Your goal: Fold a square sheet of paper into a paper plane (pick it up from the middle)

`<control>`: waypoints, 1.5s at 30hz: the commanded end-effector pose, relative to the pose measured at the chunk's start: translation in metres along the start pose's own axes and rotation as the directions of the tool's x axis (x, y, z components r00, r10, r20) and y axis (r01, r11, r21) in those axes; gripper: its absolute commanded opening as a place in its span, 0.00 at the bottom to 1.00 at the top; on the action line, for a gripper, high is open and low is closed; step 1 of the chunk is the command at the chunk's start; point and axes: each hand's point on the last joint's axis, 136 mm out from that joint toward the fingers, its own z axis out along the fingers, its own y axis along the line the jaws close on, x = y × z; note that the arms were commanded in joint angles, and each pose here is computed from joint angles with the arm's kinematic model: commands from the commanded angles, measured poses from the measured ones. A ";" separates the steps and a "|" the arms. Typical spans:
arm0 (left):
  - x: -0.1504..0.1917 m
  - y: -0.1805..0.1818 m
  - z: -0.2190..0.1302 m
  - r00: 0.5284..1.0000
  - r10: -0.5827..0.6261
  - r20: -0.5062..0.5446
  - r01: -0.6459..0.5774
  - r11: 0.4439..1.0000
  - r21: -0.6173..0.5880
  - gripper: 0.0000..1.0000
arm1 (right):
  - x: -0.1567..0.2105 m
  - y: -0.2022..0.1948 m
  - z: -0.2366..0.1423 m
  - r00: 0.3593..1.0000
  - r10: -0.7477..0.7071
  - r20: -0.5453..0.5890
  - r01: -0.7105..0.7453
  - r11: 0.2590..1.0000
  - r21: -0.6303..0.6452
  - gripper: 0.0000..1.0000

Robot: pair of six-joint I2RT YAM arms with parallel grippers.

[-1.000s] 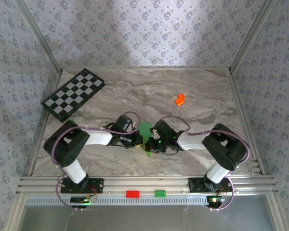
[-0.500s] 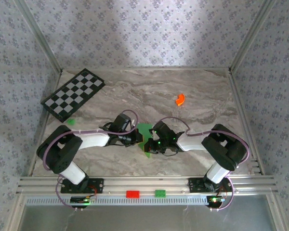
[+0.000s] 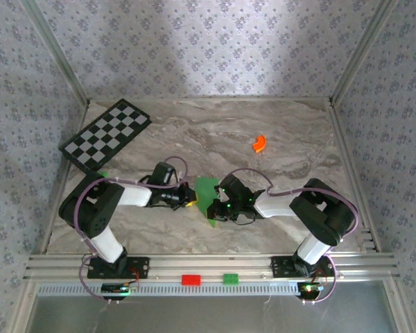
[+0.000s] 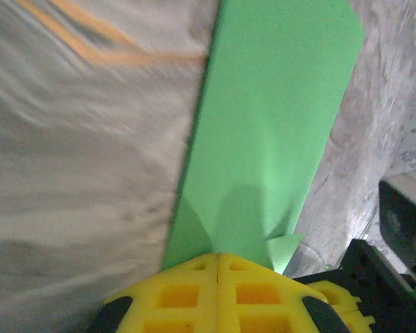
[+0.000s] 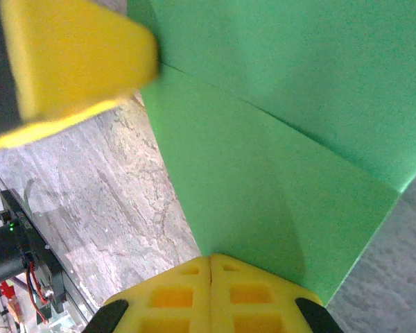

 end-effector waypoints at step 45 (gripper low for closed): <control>-0.004 -0.044 -0.026 0.981 0.184 0.070 -0.181 0.983 -0.042 0.09 | 0.035 -0.067 -0.005 0.989 0.072 -0.128 -0.045 0.978 0.201 0.00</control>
